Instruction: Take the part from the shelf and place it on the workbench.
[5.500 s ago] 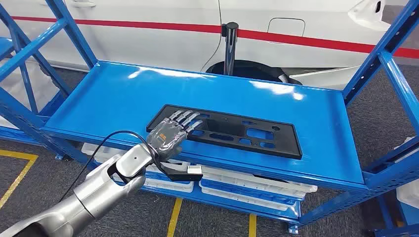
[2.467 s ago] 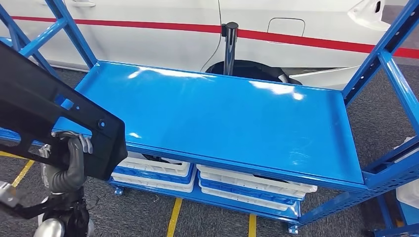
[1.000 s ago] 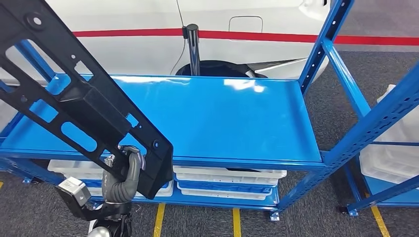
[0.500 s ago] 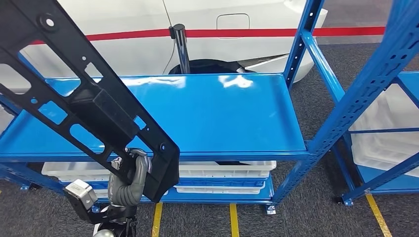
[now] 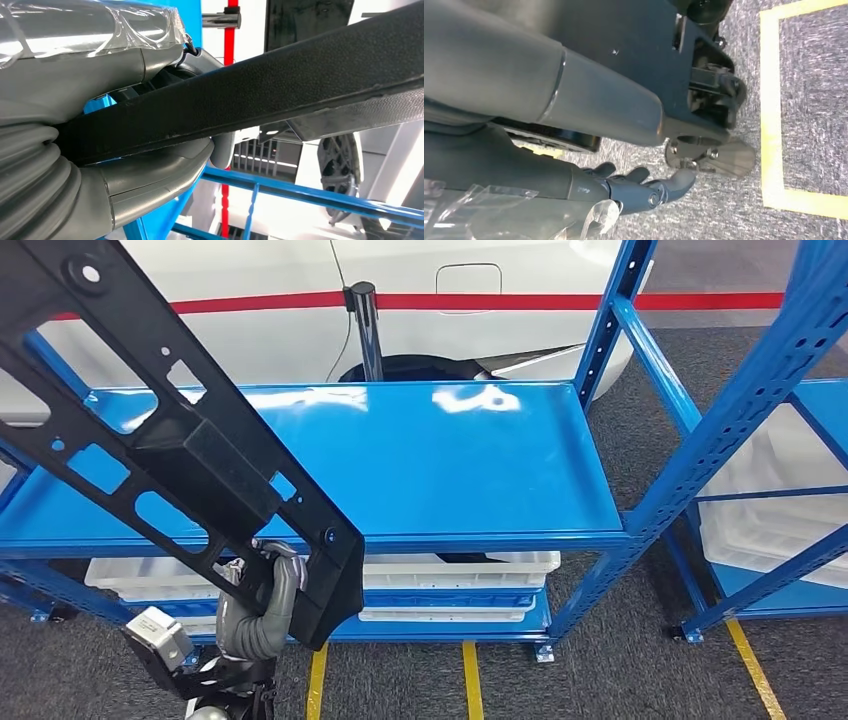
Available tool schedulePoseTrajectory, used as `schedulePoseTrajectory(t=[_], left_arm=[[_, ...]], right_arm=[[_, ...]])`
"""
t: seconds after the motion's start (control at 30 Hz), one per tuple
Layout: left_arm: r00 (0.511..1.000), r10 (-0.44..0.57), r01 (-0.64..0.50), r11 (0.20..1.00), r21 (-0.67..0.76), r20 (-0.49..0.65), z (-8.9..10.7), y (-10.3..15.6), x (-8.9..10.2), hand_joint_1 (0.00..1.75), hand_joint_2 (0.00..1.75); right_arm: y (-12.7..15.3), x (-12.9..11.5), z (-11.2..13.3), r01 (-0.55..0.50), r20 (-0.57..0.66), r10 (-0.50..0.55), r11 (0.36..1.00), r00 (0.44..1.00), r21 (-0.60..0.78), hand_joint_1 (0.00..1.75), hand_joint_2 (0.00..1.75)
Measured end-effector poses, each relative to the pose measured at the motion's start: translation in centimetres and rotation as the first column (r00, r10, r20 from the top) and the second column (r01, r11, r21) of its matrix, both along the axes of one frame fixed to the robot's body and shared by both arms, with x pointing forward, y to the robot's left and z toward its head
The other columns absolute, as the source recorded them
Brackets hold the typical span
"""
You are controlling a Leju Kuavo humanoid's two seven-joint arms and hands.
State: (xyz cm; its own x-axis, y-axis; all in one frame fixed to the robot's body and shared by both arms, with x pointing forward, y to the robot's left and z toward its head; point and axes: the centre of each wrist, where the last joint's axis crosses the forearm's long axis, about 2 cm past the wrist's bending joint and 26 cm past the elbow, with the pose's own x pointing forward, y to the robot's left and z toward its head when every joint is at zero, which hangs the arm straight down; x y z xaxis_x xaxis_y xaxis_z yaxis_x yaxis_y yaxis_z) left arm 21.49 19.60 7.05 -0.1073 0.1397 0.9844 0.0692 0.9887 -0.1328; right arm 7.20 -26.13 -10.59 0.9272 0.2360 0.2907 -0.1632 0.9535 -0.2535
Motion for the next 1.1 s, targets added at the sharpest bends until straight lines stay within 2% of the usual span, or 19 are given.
schedulePoseTrajectory(t=[0.23, 0.5, 0.67, 1.1], left_arm=[[0.999, 0.04, -0.04, 0.999, -0.002, -0.01, 0.2, 0.2, -0.4, 1.75, 1.75], [0.994, 0.106, -0.106, 0.994, -0.016, -0.019, -0.3, 2.1, -1.9, 1.75, 1.75], [0.992, 0.123, -0.123, 0.992, 0.003, -0.016, -0.4, 3.1, -2.1, 1.75, 1.75], [0.992, 0.127, -0.128, 0.992, 0.021, 0.026, 1.4, 3.8, -1.8, 1.75, 1.75]], right_arm=[[0.1, 0.0, 0.0, -0.043, 0.007, 0.043, 0.999, 0.999, -0.008, 0.0, 0.0], [0.5, 0.2, 0.1, -0.076, 0.003, 0.076, 0.997, 0.997, -0.01, 0.0, 0.0], [0.4, 0.1, 0.0, -0.076, 0.002, 0.076, 0.997, 0.997, -0.011, 0.0, 0.0], [0.5, 0.1, 0.1, -0.075, -0.005, 0.075, 0.997, 0.997, -0.012, 0.0, 0.0]])
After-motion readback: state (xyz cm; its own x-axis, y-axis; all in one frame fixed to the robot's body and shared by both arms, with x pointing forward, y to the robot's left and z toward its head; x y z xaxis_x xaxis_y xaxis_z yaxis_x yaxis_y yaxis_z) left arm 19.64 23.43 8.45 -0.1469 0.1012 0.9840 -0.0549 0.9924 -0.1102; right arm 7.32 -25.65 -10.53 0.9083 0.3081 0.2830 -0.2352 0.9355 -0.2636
